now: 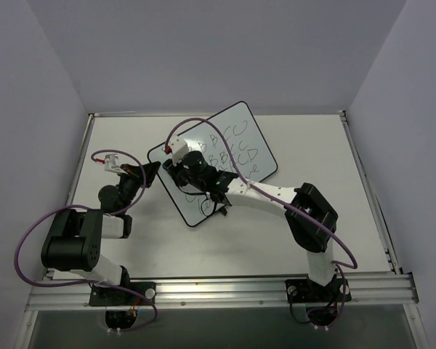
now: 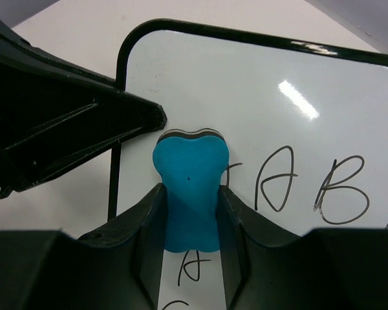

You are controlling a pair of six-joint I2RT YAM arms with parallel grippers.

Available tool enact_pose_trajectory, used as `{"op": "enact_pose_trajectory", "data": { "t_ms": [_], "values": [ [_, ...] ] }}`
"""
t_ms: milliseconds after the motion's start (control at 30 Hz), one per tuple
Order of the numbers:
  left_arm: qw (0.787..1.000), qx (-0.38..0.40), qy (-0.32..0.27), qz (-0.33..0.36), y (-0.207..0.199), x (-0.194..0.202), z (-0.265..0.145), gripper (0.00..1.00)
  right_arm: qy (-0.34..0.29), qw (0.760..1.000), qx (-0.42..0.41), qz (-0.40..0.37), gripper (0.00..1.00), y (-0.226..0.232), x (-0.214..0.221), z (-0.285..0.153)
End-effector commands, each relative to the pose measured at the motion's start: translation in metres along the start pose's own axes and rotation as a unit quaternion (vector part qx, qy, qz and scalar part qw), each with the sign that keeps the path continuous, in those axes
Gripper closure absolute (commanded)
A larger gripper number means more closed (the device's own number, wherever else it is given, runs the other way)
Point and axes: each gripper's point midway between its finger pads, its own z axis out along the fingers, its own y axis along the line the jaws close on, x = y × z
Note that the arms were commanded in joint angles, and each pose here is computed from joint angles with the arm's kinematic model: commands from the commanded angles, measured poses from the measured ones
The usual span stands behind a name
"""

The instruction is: Erase the whiteboard

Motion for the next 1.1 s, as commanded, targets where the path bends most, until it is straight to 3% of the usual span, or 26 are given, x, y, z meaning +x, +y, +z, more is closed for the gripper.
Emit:
{"op": "enact_pose_trajectory", "data": {
  "t_ms": [0, 367, 833, 1067],
  "values": [
    [0.994, -0.036, 0.055, 0.092, 0.026, 0.032, -0.01, 0.98, -0.01, 0.998, 0.053, -0.014, 1.0, -0.021, -0.014, 0.009],
    [0.993, -0.033, 0.054, 0.097, 0.024, 0.033, -0.01, 0.98, 0.062, 0.996, 0.055, 0.018, 1.0, -0.043, 0.01, 0.018],
    [0.993, -0.032, 0.055, 0.101, 0.023, 0.033, -0.011, 0.98, 0.071, 0.993, 0.092, 0.035, 1.0, -0.084, 0.015, 0.002],
    [0.993, -0.03, 0.055, 0.104, 0.022, 0.034, -0.009, 0.98, 0.07, 0.995, 0.06, 0.043, 1.0, -0.047, 0.018, 0.006]
  ]
}}
